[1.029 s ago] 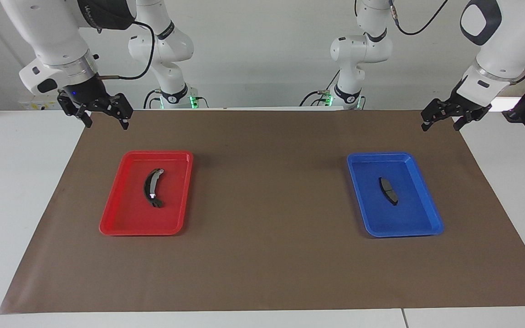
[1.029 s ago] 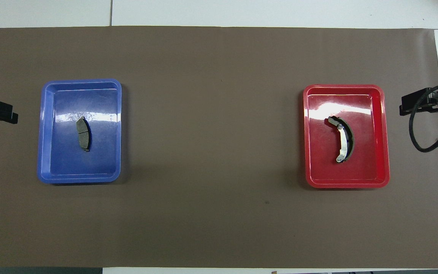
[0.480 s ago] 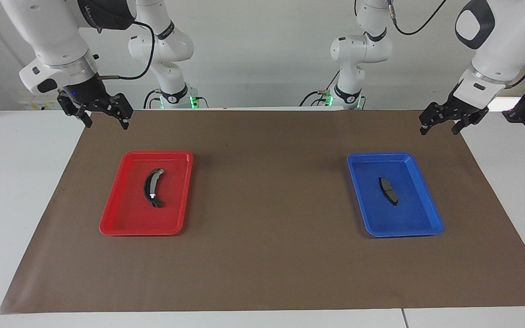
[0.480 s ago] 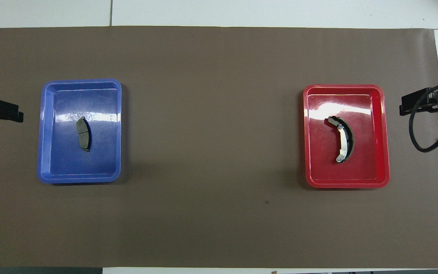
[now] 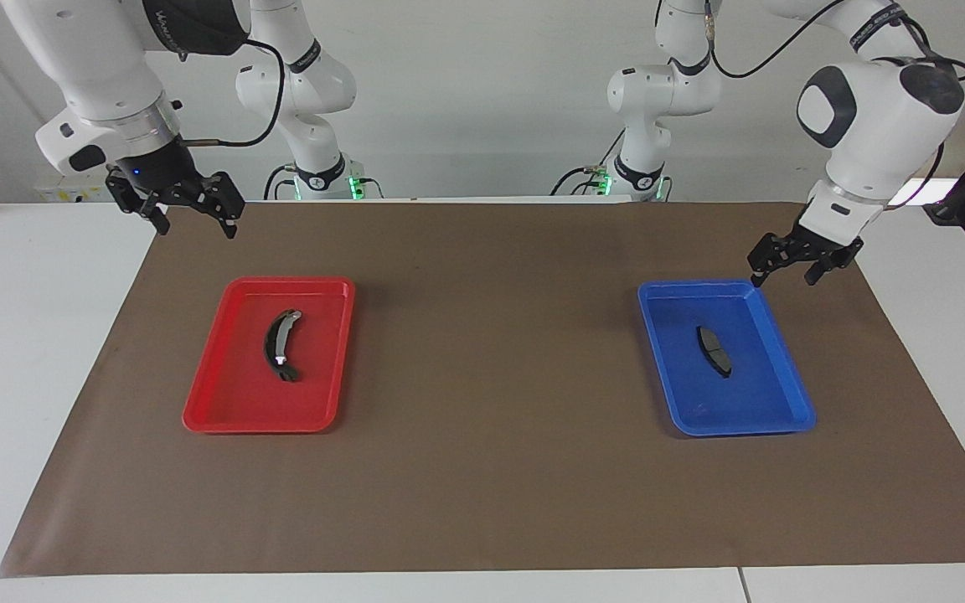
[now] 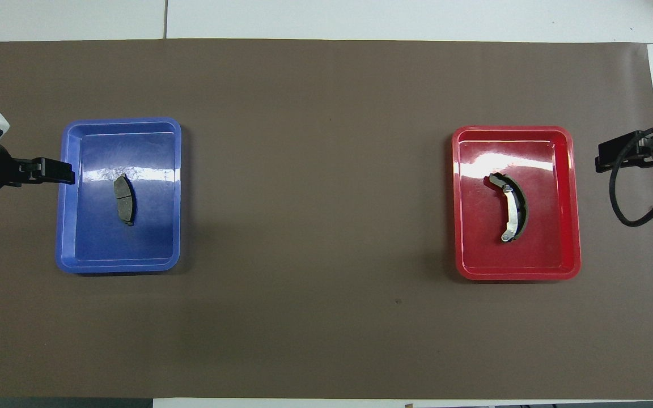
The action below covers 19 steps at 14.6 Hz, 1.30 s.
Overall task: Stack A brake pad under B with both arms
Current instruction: 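Reach the left gripper down to the small dark pad in the blue tray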
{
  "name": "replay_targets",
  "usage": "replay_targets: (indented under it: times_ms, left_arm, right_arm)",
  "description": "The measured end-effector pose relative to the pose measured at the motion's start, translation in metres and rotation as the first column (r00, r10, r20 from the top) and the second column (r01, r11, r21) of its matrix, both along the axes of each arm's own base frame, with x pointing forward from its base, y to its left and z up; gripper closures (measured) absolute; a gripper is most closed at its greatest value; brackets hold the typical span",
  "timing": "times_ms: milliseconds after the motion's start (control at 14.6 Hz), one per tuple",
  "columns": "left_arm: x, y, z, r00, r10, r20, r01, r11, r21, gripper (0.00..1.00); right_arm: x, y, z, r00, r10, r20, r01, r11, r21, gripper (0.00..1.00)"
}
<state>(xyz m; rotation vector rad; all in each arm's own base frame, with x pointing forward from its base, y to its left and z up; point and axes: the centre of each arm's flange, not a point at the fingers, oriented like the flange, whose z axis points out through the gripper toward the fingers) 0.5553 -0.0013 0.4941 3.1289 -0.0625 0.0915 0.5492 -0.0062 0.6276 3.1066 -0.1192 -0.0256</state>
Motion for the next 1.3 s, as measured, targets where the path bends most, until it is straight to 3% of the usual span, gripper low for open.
replay_targets:
  times_ms: [618,1029,1304]
  left_arm:
    - [0.008,-0.03,-0.126,1.0,0.019,0.005,-0.019,1.0,0.007,0.01]
    - [0.005,-0.019,-0.167,0.999,0.037,0.011,-0.037,0.999,0.011,0.01]
    - [0.007,-0.006,-0.2,0.998,0.059,-0.01,-0.059,0.998,0.018,0.01]
  right_arm:
    - [0.0,0.0,0.0,1.0,0.0,0.0,0.0,1.0,0.0,0.0]
    - [0.0,0.0,0.0,1.0,0.0,-0.001,0.0,1.0,0.0,0.0]
    - [0.0,0.0,0.0,1.0,0.0,-0.002,0.0,1.0,0.0,0.0]
